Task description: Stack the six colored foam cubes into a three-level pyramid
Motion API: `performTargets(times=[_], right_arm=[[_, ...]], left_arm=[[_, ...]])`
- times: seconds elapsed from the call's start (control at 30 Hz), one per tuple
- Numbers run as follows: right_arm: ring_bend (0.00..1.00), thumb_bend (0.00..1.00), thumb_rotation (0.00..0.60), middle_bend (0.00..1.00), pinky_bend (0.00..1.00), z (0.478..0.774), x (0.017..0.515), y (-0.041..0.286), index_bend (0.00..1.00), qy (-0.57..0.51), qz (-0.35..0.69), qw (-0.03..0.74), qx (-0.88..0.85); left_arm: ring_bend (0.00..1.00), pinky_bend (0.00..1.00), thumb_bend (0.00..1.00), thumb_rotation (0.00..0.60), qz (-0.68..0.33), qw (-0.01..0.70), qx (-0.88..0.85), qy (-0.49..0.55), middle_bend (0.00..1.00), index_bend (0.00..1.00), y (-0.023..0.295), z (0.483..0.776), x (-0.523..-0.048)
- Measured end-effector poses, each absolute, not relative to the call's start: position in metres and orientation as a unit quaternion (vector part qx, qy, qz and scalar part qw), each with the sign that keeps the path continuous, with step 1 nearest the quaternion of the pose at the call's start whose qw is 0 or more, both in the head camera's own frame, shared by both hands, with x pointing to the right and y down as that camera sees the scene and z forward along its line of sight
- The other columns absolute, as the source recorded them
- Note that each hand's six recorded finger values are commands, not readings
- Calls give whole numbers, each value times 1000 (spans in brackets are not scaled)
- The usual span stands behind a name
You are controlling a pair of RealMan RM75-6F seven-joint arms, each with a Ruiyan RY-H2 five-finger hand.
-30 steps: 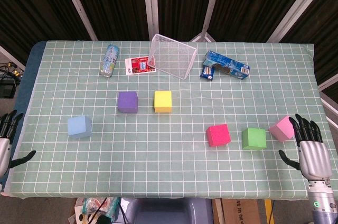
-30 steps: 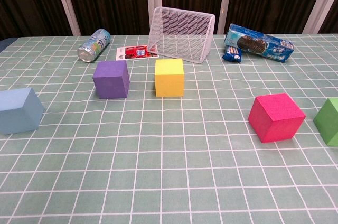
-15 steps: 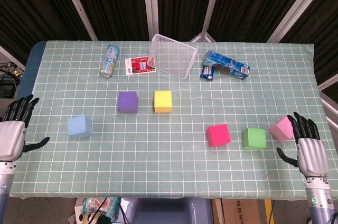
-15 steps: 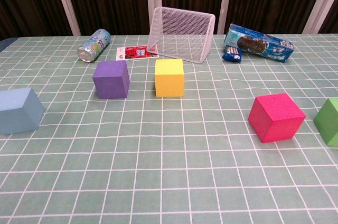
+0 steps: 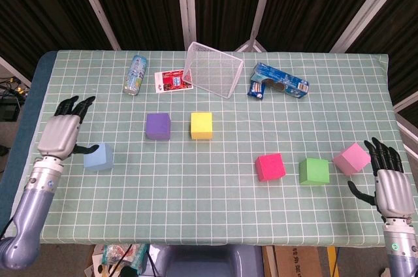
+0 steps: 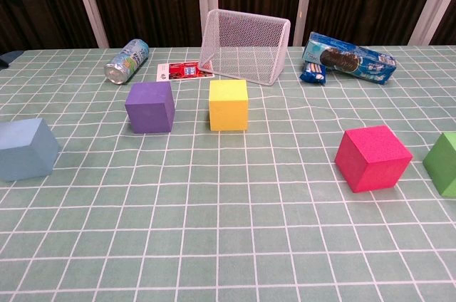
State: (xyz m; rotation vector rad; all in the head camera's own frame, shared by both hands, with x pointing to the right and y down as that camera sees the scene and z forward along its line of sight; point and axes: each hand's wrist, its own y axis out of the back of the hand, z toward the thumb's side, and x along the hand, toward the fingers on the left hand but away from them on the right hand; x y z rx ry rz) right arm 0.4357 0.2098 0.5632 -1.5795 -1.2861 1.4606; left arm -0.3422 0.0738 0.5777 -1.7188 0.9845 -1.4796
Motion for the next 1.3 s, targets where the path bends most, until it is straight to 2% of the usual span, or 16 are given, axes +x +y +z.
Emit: performTargets(times=[0.23,0.43,0.73,1.3], right_arm=[[0,263,600,0,0,562,442,210,0,-494,556,304,-596],[0,264,600,0,0,561,447,210,0,-498,559,297,-593],[0,263,600,0,0,562,450,209,0,-503,559,288,-593],[0,263,600,0,0,563,448,209,0,-505,557,277,-598]], left_arm=[[0,38,32,600,-586,328,-656,343,198,0,43,607,-301],[0,38,34,600,-607,315,-657,318,200,0,31,631,-276],[0,38,65,600,-625,316,-657,280,198,0,28,662,-243],[0,38,84,600,-636,311,-659,253,259,0,19,696,-212]])
